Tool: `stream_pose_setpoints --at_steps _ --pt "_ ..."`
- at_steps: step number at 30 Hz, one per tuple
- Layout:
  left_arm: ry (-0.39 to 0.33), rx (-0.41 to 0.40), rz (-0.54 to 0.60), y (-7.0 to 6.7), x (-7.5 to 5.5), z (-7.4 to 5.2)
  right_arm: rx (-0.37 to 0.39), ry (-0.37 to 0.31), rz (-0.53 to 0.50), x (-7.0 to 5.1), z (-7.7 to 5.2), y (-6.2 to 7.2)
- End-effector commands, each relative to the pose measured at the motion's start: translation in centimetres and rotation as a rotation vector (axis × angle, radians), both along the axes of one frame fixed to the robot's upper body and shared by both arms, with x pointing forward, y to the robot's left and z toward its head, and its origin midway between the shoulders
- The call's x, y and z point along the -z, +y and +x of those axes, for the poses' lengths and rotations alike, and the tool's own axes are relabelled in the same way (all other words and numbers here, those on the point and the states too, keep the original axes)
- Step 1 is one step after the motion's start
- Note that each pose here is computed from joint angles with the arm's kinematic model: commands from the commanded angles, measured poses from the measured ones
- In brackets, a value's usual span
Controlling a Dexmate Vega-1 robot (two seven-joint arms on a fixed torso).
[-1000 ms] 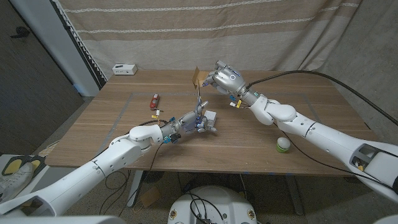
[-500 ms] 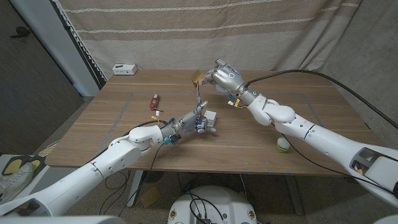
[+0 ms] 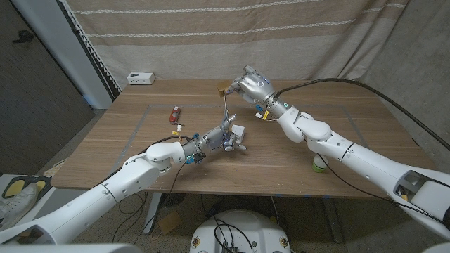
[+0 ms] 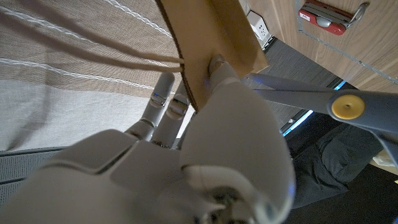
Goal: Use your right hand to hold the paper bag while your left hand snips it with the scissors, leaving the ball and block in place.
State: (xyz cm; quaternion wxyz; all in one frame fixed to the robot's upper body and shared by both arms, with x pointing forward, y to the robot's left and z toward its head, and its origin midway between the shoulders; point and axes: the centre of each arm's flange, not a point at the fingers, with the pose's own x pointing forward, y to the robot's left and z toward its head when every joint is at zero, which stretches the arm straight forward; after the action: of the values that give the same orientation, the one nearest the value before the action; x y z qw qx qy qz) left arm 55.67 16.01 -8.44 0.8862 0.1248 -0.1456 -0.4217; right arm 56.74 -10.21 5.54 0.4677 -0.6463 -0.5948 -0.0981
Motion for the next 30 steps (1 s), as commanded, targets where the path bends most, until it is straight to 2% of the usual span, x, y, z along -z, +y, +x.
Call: stream_pose_setpoints --at_steps 1,30 --pt "0.000 0.010 0.011 -0.14 0.11 -0.14 0.050 0.017 0.007 -0.13 0.07 0.45" --pt "-0.004 -0.007 0.006 -0.20 -0.12 -0.07 0.070 0.033 0.002 -0.44 0.53 -0.02"
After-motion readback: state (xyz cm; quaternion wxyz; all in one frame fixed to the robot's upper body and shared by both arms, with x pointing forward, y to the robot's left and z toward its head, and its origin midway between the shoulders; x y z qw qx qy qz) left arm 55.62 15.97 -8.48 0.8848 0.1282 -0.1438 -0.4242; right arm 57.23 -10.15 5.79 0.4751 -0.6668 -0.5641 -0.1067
